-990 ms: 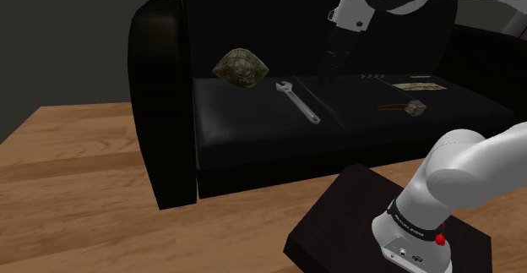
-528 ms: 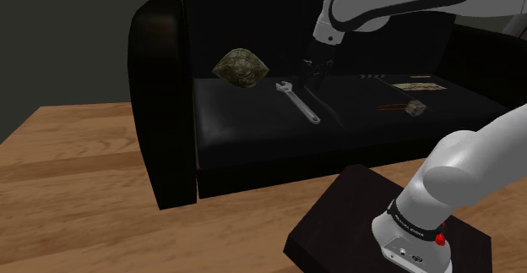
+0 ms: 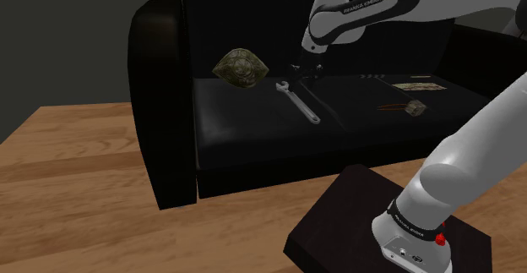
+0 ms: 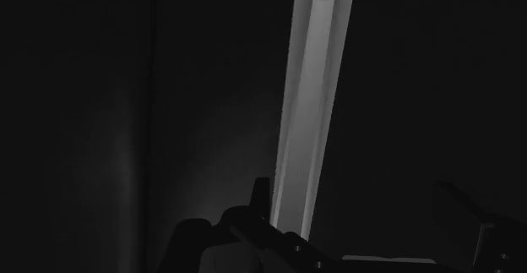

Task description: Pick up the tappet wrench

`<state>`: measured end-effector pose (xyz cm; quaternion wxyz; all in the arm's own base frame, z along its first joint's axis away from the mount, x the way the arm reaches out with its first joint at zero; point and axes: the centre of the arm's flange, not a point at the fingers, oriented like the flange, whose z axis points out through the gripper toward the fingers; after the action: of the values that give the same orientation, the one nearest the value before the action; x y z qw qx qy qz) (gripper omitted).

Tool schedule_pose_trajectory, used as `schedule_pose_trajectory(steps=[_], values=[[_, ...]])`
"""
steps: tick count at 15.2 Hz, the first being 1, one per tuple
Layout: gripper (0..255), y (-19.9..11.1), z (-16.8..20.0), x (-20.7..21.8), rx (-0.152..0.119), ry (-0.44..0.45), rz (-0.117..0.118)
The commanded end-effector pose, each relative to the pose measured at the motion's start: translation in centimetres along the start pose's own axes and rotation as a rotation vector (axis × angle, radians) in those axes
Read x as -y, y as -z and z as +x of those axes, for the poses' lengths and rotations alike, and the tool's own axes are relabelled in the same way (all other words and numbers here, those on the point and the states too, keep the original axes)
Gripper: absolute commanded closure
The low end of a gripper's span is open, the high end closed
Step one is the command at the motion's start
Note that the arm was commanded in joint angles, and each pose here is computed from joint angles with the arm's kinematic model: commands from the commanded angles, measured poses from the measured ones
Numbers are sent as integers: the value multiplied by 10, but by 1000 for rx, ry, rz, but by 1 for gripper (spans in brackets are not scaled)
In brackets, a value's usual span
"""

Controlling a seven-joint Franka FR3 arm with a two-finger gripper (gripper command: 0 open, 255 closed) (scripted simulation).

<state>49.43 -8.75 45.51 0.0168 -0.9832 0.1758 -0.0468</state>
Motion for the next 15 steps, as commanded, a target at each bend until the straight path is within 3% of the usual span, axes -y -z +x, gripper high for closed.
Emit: schedule_pose_trajectory(steps=[1,3,12,13,15], values=[[0,-16,20,-12,-7,-56,-11],[0,-27,34,-21,-12,-97,-19],[0,-67,31,-23,-12,-97,-19],[255,-66,31,-23,-12,-97,-19],[255,-66,31,-23,-12,-97,-19]])
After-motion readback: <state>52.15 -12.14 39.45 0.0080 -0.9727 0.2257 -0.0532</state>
